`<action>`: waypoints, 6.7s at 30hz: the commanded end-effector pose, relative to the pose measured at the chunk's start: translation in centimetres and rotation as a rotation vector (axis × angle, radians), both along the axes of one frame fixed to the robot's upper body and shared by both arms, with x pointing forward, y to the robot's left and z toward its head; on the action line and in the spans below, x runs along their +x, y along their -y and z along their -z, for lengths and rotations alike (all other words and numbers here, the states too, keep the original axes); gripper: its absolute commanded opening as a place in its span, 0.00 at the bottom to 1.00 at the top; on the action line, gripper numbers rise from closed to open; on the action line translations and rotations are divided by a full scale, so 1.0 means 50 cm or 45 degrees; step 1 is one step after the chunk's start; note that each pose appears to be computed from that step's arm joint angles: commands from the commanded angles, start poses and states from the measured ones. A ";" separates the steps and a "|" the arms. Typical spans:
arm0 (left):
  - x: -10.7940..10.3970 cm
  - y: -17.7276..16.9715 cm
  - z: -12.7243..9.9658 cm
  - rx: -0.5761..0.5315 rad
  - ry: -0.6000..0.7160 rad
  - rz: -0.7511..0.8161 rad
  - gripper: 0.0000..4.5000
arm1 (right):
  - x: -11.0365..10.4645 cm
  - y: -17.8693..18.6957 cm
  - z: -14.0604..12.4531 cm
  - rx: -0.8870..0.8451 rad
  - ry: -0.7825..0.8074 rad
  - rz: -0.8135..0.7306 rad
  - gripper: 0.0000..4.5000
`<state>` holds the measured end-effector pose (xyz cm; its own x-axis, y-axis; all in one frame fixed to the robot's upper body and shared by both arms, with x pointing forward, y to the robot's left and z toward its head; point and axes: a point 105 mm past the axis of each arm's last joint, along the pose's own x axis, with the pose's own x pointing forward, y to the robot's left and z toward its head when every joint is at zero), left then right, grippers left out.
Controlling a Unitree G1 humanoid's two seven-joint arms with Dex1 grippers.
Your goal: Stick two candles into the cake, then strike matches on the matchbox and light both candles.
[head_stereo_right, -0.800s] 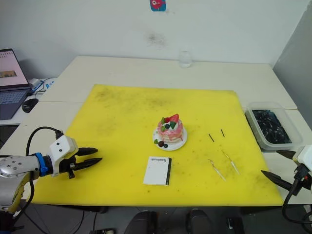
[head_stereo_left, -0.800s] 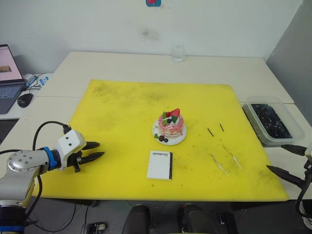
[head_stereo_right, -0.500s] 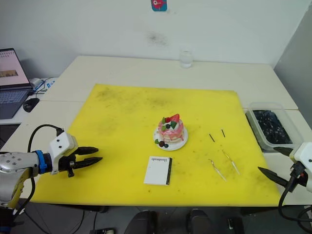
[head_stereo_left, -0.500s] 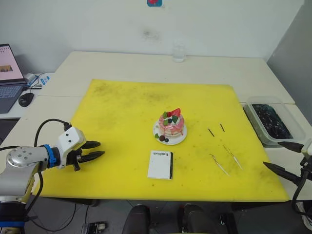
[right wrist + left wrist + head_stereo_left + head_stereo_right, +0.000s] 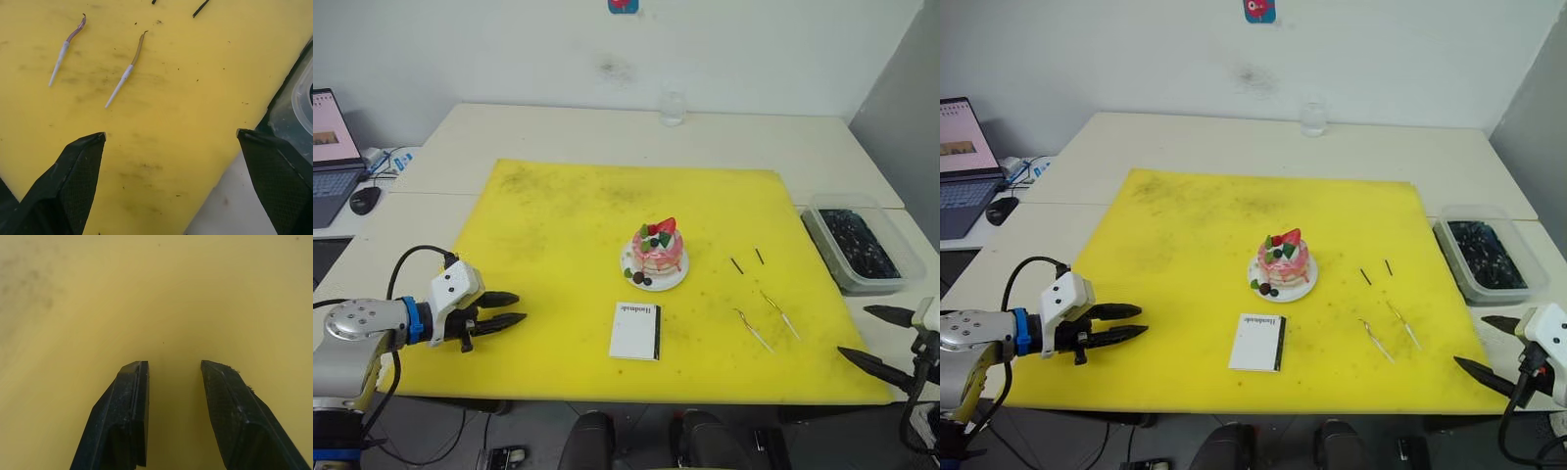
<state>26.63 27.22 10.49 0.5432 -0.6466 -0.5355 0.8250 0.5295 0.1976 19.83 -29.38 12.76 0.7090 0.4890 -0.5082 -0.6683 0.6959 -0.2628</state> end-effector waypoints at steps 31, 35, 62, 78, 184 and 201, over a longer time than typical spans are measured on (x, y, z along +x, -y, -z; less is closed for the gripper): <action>-0.110 0.379 -0.141 -0.541 0.041 0.714 1.00 | 0.013 -0.111 0.025 0.143 0.057 0.320 1.00; -0.109 0.379 -0.138 -0.546 0.035 0.706 1.00 | 0.026 -0.117 0.034 0.158 0.083 0.359 1.00; -0.110 0.380 -0.116 -0.600 -0.046 0.649 1.00 | 0.027 -0.142 0.076 0.298 -0.034 0.494 0.00; -0.069 0.407 -0.151 -0.967 -0.354 0.412 1.00 | 0.044 -0.253 -0.114 0.801 0.105 0.130 0.00; 0.138 0.347 -0.169 -0.788 0.275 0.229 0.00 | 0.032 -0.397 -0.143 0.290 0.147 -0.389 0.99; 0.148 0.354 -0.165 -0.833 0.251 0.227 0.00 | 0.025 -0.400 -0.132 0.292 0.130 -0.381 0.99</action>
